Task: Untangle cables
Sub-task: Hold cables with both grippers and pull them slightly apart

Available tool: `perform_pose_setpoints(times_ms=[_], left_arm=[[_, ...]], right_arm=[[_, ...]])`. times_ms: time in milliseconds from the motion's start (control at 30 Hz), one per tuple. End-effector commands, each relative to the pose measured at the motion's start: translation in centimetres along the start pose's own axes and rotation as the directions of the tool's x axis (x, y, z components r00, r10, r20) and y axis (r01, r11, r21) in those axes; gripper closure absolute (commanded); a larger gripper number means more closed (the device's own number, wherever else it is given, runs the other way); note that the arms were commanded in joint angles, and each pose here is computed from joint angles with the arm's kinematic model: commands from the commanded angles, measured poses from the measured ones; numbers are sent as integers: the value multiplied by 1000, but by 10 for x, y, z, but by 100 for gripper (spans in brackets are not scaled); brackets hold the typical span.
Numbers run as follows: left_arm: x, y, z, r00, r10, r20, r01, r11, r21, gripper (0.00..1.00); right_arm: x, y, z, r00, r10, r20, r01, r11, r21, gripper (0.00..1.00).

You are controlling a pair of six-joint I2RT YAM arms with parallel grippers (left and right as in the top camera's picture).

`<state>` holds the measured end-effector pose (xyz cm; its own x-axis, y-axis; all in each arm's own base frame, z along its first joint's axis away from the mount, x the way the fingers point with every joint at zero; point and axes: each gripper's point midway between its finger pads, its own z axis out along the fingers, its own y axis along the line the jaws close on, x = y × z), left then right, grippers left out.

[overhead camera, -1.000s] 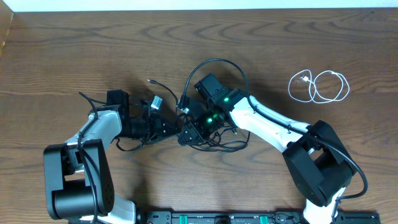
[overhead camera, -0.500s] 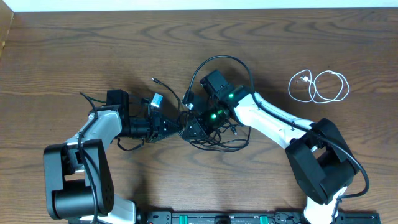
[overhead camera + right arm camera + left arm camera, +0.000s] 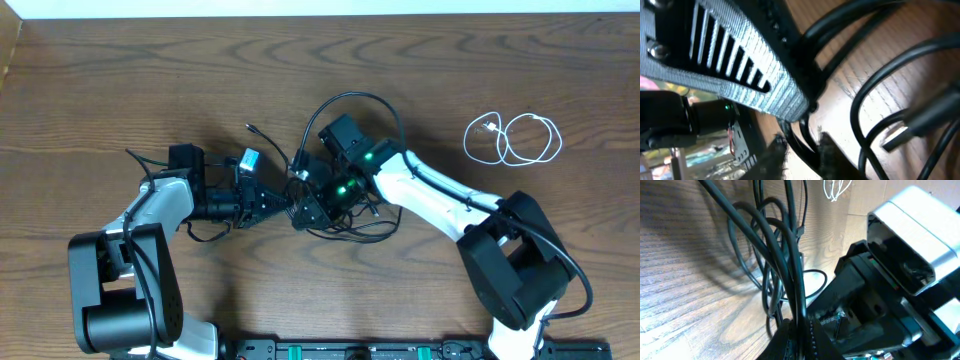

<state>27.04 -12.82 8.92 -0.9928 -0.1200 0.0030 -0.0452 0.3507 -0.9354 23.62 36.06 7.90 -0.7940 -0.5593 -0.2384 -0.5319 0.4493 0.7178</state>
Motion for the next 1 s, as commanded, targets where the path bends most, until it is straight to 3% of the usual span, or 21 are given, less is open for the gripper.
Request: perform_pose_setpoints(times_ms=[0,333,400,467,967], left_arm=[[-2,-5,-2,1000,11,8,-11,999,38,92],[-1,13,-2,1000,11,5,-11,998,-64,91],[-1,13,-2,1000,12,5,-12,998,-65,83],[-1,13,-2,1000,12,5,-11,998,-65,66],[-1,20,-2,1000,12,4,-11,994,-106,65]], right_arm=[[3,-1,5,1000,0,-12,0,1000,-14,97],[-12,-12,-7,996,70,47,-70,997,-16,99],[-13,-13,-10,996,77,52,-76,997,-27,99],[-14,-14,-13,995,83,57,-81,996,-37,99],[-18,-16,-24,989,131,72,-125,989,-83,99]])
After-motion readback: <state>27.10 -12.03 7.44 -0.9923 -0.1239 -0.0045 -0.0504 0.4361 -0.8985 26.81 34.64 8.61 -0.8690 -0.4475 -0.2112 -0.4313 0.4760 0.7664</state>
